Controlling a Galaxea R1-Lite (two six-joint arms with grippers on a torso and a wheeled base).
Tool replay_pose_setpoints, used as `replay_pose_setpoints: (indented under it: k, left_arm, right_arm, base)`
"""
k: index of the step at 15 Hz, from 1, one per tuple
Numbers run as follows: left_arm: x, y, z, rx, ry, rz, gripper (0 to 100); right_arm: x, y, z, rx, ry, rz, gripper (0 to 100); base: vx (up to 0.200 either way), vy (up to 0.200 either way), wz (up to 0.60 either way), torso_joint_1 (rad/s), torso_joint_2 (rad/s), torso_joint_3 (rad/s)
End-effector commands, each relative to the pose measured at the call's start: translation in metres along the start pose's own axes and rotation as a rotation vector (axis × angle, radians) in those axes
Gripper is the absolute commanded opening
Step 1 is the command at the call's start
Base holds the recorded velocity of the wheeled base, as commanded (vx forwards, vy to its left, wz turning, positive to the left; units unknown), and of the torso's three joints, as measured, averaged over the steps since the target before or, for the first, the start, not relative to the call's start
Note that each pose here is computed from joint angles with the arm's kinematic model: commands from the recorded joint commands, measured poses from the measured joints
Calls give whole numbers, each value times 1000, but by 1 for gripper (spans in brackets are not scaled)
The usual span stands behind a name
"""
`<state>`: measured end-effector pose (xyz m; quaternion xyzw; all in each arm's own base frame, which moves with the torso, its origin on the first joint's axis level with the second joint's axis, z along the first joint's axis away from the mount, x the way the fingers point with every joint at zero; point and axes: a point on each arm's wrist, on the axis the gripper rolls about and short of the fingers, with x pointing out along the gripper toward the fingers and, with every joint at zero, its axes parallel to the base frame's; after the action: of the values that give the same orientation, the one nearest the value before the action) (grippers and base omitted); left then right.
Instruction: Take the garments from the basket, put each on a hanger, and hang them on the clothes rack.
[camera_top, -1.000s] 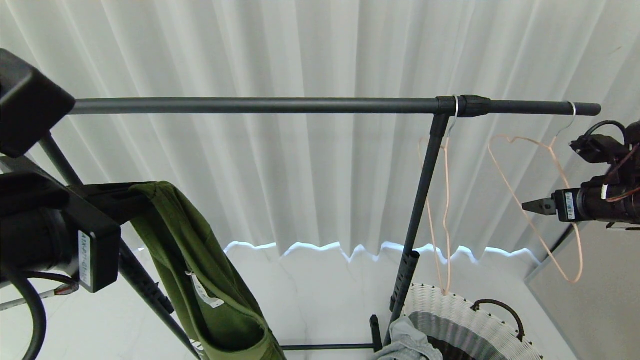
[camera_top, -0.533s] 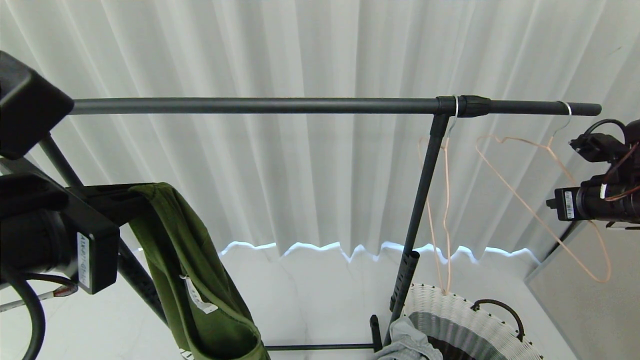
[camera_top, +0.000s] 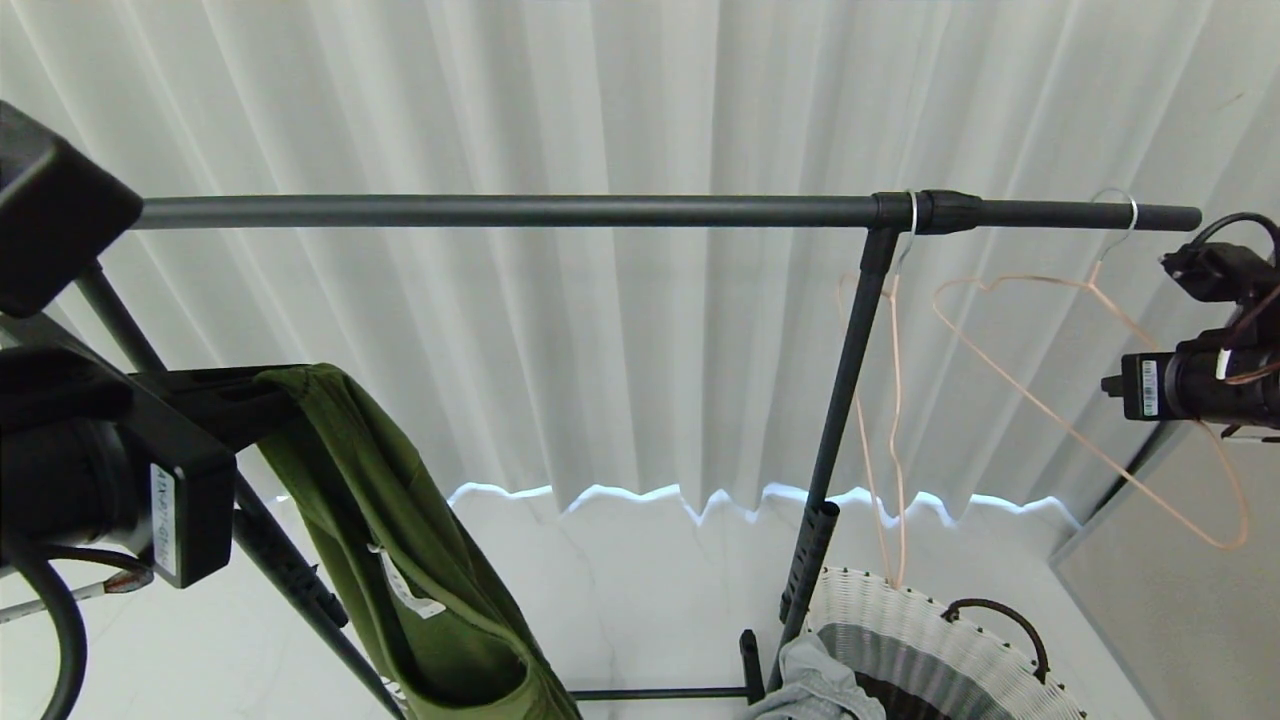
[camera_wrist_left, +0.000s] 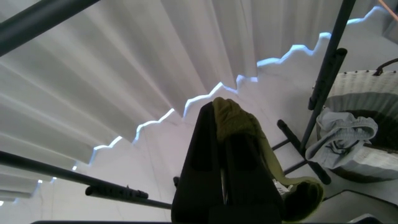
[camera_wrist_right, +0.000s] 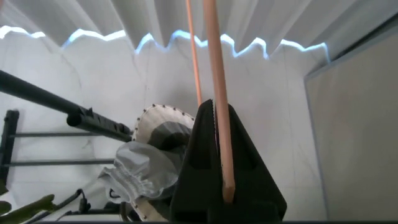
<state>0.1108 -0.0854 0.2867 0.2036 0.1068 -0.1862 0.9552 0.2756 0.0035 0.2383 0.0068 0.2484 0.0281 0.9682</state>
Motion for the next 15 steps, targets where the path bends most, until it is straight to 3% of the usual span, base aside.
replay_pose_setpoints:
  k: [1, 7, 10, 15]
  left_arm:
    - [0, 0, -1, 1, 5, -1, 0]
    - [-4, -1, -7, 6, 9, -2, 0]
    - [-1, -2, -8, 13, 20, 0, 0]
    - [0, -2, -9, 16, 25, 2, 0]
  right_arm:
    - [-14, 1, 5, -1, -40, 3, 0]
    - [-47, 3, 9, -5, -115, 1, 0]
    - [-67, 3, -7, -8, -114, 0, 0]
    - [-87, 3, -30, -10, -108, -41, 0]
  base:
    - [0, 0, 0, 0, 0, 0]
    - [0, 0, 0, 0, 0, 0]
    - [0, 0, 0, 0, 0, 0]
    - [-200, 0, 0, 1, 1, 6]
